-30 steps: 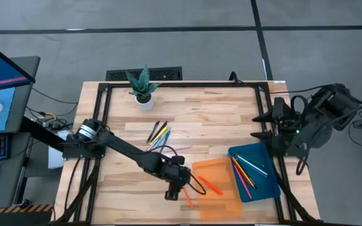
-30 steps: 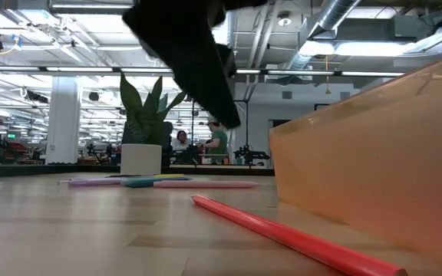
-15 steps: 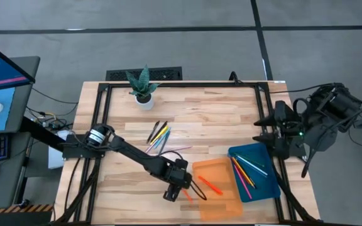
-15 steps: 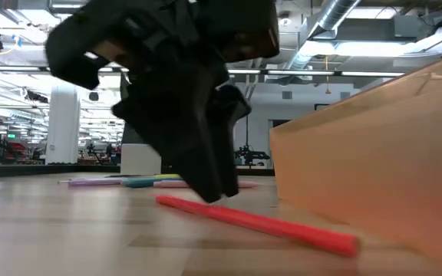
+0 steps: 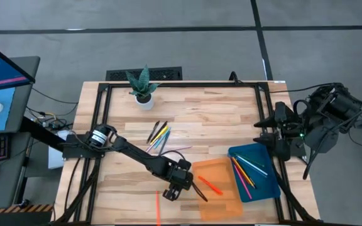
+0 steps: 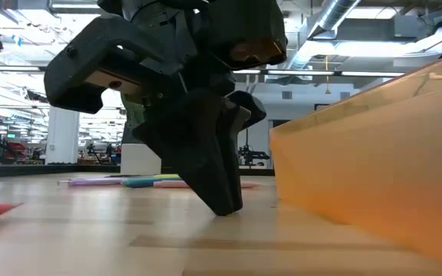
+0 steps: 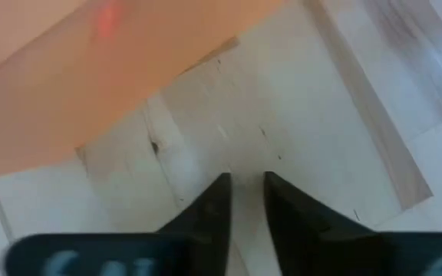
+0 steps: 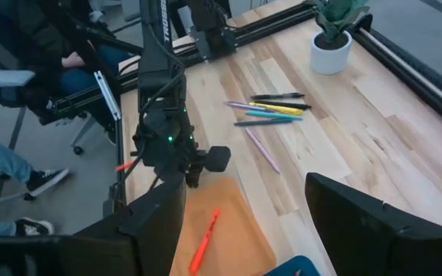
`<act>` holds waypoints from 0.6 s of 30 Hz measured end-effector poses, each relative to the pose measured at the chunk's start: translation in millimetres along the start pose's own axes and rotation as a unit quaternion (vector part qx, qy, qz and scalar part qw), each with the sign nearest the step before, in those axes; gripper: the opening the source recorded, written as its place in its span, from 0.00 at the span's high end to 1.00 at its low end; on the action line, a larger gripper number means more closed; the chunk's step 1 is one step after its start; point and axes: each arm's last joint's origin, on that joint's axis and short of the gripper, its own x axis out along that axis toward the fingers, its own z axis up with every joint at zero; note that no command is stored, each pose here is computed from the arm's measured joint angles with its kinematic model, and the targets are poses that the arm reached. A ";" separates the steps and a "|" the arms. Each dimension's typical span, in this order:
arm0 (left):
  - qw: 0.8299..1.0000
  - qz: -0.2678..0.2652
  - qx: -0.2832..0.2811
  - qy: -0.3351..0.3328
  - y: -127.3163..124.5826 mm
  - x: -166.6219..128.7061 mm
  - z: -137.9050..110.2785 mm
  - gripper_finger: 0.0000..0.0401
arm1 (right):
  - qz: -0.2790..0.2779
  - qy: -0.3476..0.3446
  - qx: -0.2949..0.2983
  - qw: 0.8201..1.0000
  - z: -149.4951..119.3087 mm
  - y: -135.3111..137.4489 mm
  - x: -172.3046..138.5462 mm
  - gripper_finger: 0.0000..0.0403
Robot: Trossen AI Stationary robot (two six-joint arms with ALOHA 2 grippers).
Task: Sort pens & pencils
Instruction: Put the orange pencil into the blue bin
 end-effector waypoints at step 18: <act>0.911 0.034 -0.411 0.020 -7.6 -89.9 25.0 1.00 | -0.005 -0.002 0.013 1.000 1.0 -0.4 1.1 0.28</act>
